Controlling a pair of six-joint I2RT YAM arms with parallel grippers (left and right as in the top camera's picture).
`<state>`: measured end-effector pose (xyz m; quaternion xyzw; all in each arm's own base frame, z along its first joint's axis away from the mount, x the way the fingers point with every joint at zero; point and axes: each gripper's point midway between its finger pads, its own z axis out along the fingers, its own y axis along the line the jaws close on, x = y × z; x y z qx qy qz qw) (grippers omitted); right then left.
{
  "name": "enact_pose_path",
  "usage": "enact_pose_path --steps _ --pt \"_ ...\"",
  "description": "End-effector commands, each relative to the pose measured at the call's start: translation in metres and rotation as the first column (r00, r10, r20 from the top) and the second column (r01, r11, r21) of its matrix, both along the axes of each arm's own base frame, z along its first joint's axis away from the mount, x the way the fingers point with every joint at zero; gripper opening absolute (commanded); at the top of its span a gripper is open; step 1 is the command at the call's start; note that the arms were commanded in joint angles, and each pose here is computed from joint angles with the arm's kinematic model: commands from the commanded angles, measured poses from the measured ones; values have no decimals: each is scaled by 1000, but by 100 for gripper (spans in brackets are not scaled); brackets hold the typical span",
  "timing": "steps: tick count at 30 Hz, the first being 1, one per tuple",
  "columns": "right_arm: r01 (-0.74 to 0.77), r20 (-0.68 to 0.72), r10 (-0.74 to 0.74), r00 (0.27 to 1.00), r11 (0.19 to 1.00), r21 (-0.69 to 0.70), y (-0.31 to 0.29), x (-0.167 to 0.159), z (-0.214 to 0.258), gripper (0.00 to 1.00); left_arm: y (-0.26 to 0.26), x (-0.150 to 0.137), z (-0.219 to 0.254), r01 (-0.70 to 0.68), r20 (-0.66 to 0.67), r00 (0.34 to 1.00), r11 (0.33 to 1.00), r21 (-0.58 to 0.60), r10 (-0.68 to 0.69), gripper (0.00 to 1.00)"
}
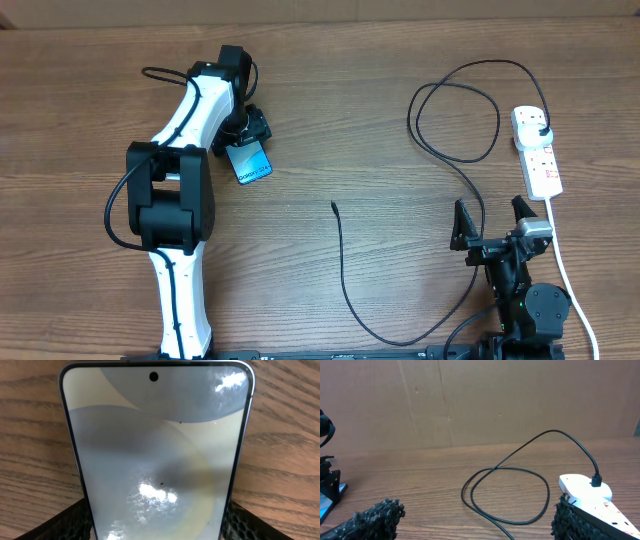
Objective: Plug charger to phone and switch on socket
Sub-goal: 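Lower the left gripper and close it on the phone's sides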
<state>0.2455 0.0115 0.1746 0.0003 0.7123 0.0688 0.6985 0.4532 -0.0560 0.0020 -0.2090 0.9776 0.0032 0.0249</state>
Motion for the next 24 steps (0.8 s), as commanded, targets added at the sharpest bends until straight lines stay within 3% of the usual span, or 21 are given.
enact_pose_path --steps 1,16,24 --pt "5 2 -5 1000 1000 3 -1 0 -2 100 -1 -9 -12 -12 -37 999 1000 -8 12 60" --pt "6 2 -6 1000 1000 4 -1 0 -2 100 -1 -9 -12 -12 -37 999 1000 -8 12 32" --pt "6 2 -6 1000 1000 3 -1 0 -2 100 -1 -9 -12 -12 -36 999 1000 -7 12 7"
